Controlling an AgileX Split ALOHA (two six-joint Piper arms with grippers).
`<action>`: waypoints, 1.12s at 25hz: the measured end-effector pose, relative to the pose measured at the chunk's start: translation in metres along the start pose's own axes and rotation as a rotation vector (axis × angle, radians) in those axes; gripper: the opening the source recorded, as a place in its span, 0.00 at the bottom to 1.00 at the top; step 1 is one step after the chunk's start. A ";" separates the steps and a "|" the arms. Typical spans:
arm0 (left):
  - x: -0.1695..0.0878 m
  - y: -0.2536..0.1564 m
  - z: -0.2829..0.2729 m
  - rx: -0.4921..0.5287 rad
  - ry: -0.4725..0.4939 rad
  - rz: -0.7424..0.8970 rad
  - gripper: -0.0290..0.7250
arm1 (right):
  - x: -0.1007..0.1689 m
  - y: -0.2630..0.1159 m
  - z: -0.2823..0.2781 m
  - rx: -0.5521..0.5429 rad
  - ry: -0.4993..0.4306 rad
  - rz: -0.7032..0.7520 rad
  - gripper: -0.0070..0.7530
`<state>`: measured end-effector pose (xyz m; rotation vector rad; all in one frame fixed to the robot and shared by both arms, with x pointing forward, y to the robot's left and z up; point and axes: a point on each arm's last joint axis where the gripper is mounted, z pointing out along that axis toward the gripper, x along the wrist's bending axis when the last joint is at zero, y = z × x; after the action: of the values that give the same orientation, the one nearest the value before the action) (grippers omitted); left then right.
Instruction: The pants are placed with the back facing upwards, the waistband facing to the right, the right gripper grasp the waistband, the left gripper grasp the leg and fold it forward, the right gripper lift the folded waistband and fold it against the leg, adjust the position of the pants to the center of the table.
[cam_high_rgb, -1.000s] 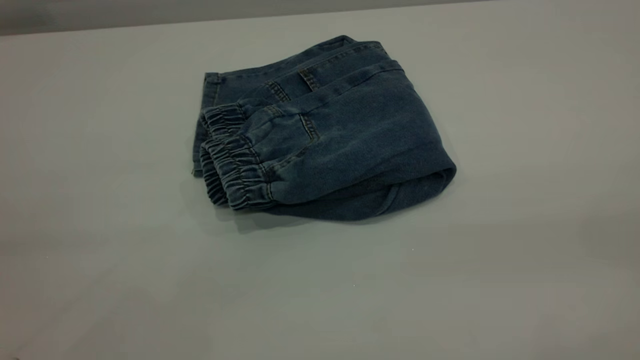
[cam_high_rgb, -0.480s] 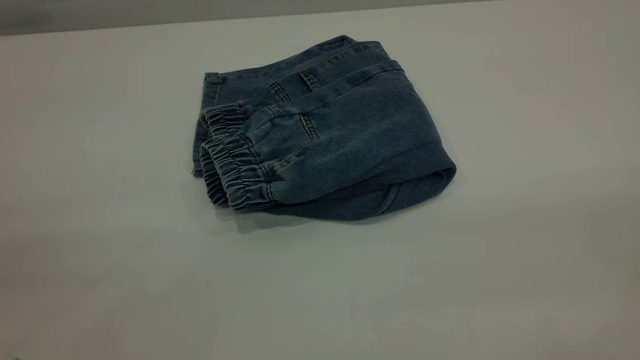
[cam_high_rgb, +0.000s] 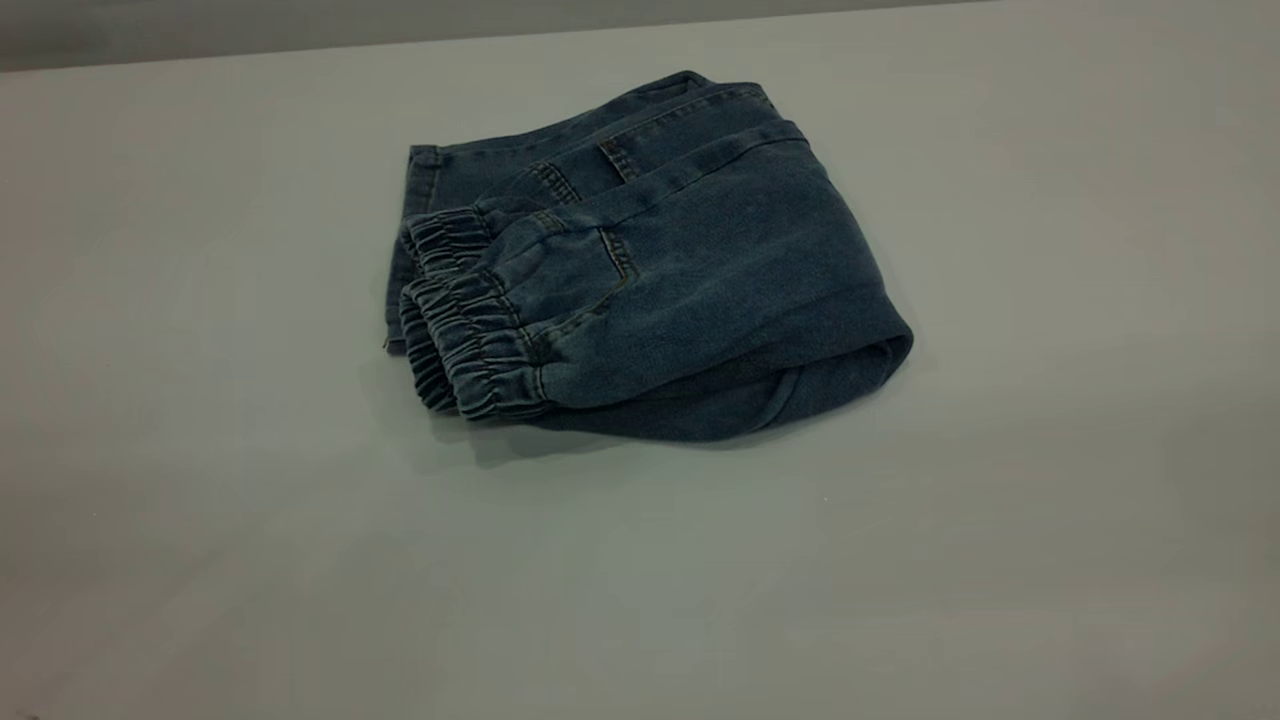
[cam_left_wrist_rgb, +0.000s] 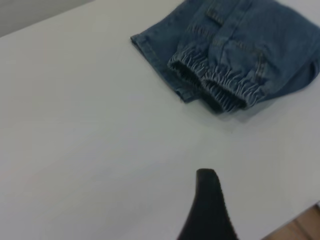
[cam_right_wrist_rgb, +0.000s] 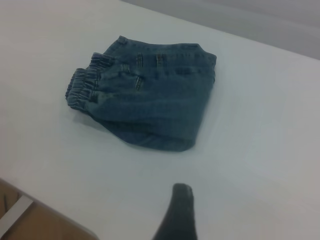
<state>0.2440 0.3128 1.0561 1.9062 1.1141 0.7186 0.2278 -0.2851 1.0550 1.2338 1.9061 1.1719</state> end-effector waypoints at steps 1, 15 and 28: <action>0.000 -0.002 -0.001 -0.012 -0.002 -0.021 0.69 | 0.000 0.000 0.000 0.000 0.000 0.001 0.79; -0.002 -0.005 -0.001 -0.067 -0.026 -0.069 0.69 | 0.000 0.000 0.000 0.000 -0.002 0.000 0.79; -0.002 -0.005 -0.001 -0.067 -0.025 -0.070 0.69 | 0.000 0.000 0.000 -0.001 -0.002 0.000 0.79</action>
<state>0.2397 0.3130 1.0522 1.8065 1.1212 0.6831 0.2279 -0.2852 1.0551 1.2341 1.9036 1.1719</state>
